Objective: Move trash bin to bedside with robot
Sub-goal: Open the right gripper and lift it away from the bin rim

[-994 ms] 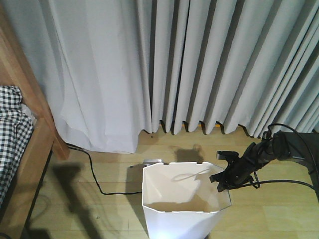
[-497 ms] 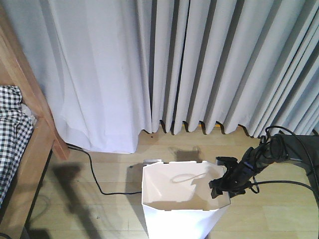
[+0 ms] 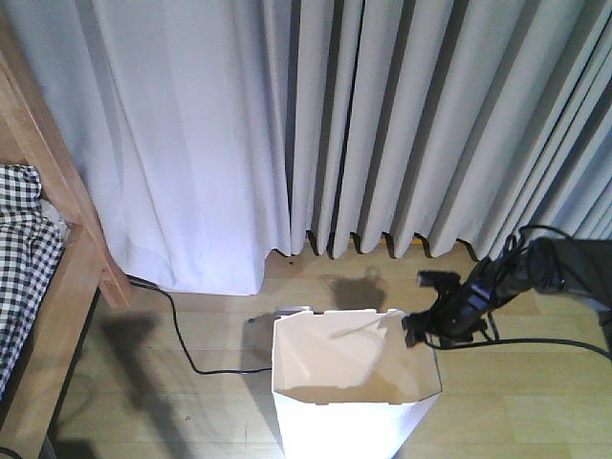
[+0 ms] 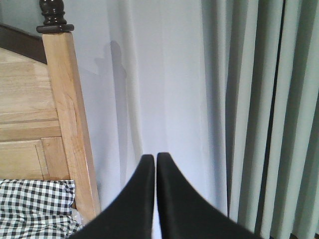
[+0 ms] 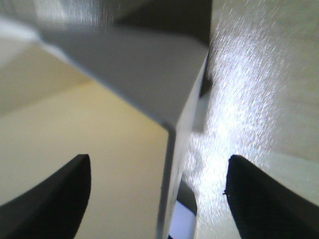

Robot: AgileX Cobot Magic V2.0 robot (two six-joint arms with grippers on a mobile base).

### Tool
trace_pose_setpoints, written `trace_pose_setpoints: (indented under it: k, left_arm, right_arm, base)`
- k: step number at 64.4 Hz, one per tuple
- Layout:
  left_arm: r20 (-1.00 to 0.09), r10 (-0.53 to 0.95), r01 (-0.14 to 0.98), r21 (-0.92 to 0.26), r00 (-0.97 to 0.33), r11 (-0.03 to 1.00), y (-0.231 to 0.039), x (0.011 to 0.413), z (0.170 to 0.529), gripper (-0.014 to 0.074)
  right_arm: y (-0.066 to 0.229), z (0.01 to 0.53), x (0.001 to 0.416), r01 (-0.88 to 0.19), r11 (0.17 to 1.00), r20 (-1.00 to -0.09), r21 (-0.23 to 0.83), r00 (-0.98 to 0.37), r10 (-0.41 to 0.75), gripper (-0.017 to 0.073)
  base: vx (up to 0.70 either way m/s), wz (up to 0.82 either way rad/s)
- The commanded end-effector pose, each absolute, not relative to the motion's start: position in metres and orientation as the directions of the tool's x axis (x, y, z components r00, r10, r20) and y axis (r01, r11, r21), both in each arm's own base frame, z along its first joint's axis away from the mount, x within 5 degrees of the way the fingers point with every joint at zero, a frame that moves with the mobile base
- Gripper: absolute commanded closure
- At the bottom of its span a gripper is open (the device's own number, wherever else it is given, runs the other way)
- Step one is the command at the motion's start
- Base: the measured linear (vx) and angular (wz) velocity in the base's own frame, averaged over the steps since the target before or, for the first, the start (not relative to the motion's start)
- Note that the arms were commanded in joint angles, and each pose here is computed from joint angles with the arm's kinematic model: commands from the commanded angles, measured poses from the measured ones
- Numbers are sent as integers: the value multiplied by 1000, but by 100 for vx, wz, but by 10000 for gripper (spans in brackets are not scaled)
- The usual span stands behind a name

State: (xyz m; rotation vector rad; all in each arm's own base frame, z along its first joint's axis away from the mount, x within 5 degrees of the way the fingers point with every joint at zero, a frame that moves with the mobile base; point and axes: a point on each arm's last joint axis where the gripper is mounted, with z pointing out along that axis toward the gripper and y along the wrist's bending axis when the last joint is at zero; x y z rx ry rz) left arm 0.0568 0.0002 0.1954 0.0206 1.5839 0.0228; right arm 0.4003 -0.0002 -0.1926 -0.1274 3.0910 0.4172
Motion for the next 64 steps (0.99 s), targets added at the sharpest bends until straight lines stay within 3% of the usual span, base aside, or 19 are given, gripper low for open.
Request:
trace_pose_setpoints:
  k: [1, 10, 27, 44, 64]
  left_arm:
    - [-998, 4, 7, 4, 65, 1000, 0, 56, 199, 600]
    - [-998, 4, 7, 4, 65, 1000, 0, 56, 199, 600]
    - [-998, 4, 7, 4, 65, 1000, 0, 56, 199, 600]
    - [-998, 4, 7, 4, 65, 1000, 0, 56, 199, 600]
    - [-998, 4, 7, 4, 65, 1000, 0, 56, 199, 600]
  right_arm:
    - [-2, -148, 421, -61, 969, -129, 239, -991, -31, 16]
    - [-8, -123, 403, -39, 986, -163, 159, -986, -12, 16]
    - [-10, -45, 373, -135, 986, -216, 96, -970, -111, 16]
    - [-9, 66, 343, -199, 980, -384, 22, -907, -175, 16]
    - [-4, 178, 287, -172, 985, -615, 5, -777, -133, 16]
  base:
    - [0, 0]
    - [0, 0]
    - [0, 0]
    - [0, 0]
    - [0, 0]
